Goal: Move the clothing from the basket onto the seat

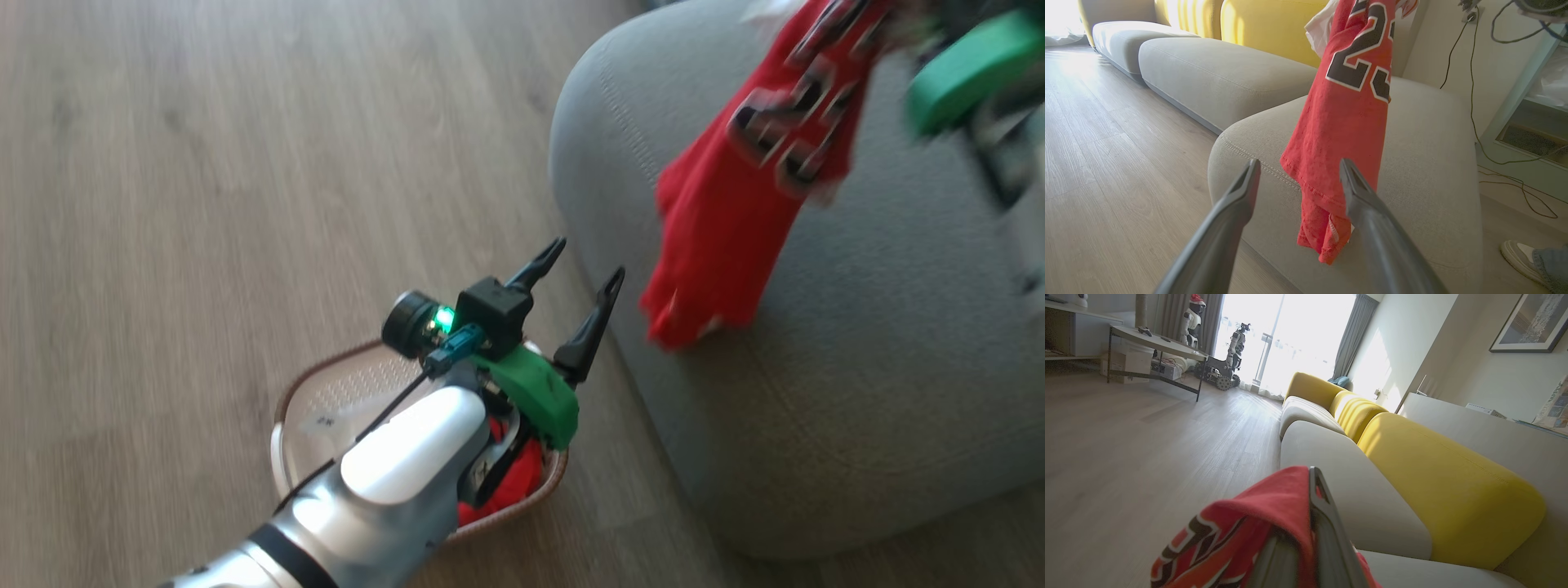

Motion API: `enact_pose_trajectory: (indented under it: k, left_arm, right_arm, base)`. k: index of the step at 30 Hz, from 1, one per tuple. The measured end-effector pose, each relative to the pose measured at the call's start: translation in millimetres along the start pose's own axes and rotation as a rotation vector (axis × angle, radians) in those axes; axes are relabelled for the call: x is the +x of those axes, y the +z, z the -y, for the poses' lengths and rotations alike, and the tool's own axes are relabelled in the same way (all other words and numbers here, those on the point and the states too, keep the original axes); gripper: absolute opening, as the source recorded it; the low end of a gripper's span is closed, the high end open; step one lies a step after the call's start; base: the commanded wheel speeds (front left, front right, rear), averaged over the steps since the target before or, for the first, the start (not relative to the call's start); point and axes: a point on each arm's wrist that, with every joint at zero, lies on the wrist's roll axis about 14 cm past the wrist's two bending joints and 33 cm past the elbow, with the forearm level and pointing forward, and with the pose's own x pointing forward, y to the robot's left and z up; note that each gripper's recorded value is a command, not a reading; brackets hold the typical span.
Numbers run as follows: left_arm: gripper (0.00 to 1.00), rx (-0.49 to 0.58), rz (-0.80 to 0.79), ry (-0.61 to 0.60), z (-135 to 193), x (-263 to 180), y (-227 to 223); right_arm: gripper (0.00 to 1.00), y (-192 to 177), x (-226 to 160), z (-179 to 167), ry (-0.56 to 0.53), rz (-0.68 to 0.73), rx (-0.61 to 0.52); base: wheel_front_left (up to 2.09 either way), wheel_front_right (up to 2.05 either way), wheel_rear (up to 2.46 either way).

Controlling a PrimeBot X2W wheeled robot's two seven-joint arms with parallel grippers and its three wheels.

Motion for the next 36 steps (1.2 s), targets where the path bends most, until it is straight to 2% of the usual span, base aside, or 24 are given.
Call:
enact_pose_trajectory:
  k: [7, 11, 14, 17, 23, 30, 36]
  left_arm:
    - [1.00, 0.005, 0.002, 0.046, -32.3, 5.2, -11.6]
    - [1.00, 0.003, -0.001, 0.066, -50.6, 5.4, -21.7]
    - [1.00, -0.001, -0.005, 0.082, -62.7, 4.3, -29.5]
    - [1.00, -0.005, -0.006, 0.098, -74.4, 4.1, -35.8]
    - [1.00, -0.010, -0.019, 0.125, -95.8, 4.9, -50.2]
    - [1.00, -0.028, -0.074, 0.154, -111.1, -2.4, -79.2]
    - [1.00, -0.028, -0.096, 0.178, -123.8, -8.7, -90.0]
  right_arm:
    - [0.00, 18.8, 52.2, 44.4, -0.092, 0.028, -0.067]
    - [0.00, 6.0, 73.0, 70.4, -0.161, 0.004, -0.104]
    - [0.00, -8.5, 87.8, 74.2, -0.182, -0.018, -0.124]
    - [0.00, -31.7, 102.7, 59.9, -0.163, -0.059, -0.135]
    - [0.00, -110.5, 112.4, 19.4, -0.126, -0.213, -0.068]
    - [0.00, -216.9, 82.6, -37.4, -0.069, -0.434, 0.007]
    - [0.00, -265.7, 55.1, -56.1, -0.065, -0.557, 0.029]
  base:
    - [0.00, 0.00, 0.00]
    - [0.00, 0.00, 0.00]
    - [0.00, 0.00, 0.00]
    - [0.00, 0.00, 0.00]
    - [0.00, 0.00, 0.00]
    - [0.00, 0.00, 0.00]
    - [0.00, 0.00, 0.00]
